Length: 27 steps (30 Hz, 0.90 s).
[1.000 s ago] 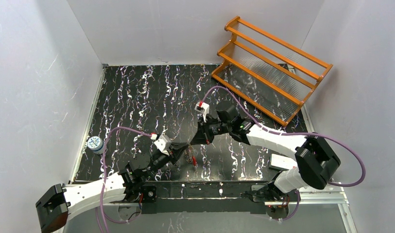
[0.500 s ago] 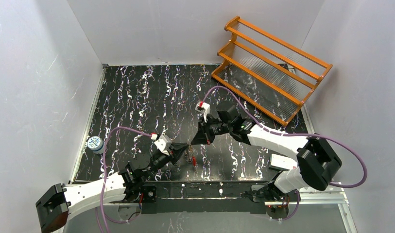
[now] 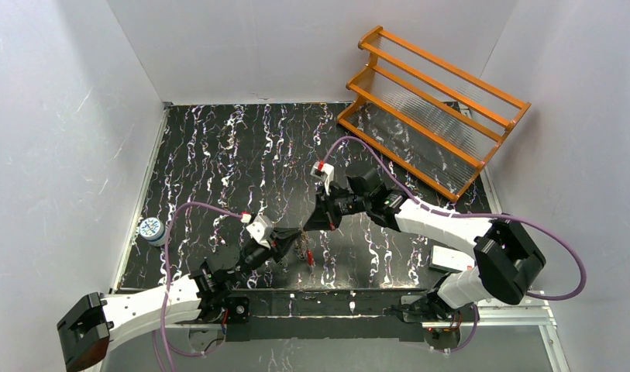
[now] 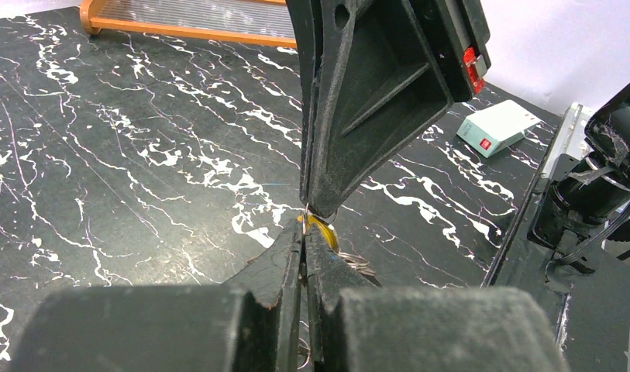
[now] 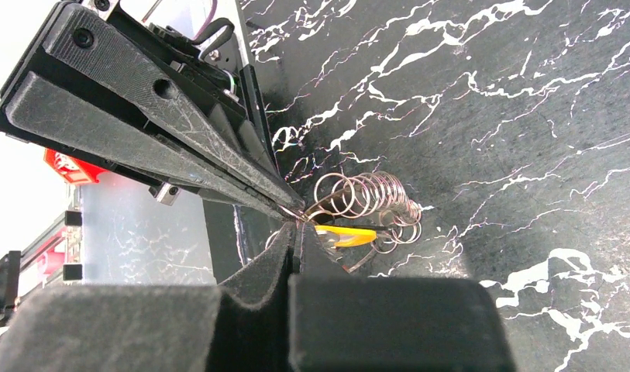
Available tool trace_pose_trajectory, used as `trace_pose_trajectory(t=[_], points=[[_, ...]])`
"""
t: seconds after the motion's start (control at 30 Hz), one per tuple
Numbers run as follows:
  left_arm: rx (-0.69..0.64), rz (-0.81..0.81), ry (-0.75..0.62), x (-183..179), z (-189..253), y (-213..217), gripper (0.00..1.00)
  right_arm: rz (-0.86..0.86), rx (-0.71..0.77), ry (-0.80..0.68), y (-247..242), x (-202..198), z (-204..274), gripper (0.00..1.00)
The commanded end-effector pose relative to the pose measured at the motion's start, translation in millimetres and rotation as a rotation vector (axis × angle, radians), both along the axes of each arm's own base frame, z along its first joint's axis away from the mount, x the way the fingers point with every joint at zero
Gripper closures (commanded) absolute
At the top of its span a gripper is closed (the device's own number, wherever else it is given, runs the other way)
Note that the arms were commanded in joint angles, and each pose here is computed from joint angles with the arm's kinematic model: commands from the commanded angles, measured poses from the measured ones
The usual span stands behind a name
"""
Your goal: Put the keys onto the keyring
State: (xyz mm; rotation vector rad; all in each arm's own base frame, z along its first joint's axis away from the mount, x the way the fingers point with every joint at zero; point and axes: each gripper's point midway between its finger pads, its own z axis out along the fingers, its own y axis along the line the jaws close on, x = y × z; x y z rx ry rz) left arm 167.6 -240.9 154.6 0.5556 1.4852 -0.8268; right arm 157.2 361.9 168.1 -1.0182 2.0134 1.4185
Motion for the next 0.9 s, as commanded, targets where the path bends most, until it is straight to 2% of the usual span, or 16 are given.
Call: trace_pose_trajectory(t=[0.0, 0.3, 0.87], points=[[-0.042, 0.003, -0.018, 0.5, 11.9, -0.9, 1.0, 0.018, 0.047, -0.029, 6.9, 1.9, 12.9, 0.99], [-0.042, -0.003, -0.016, -0.5, 11.0, -1.1, 1.0, 0.0, 0.057, -0.047, 8.6, 6.2, 19.5, 0.99], [-0.049, -0.014, -0.022, -1.8, 14.0, -2.9, 1.0, -0.051, -0.068, 0.036, 6.2, 13.2, -16.3, 0.99]])
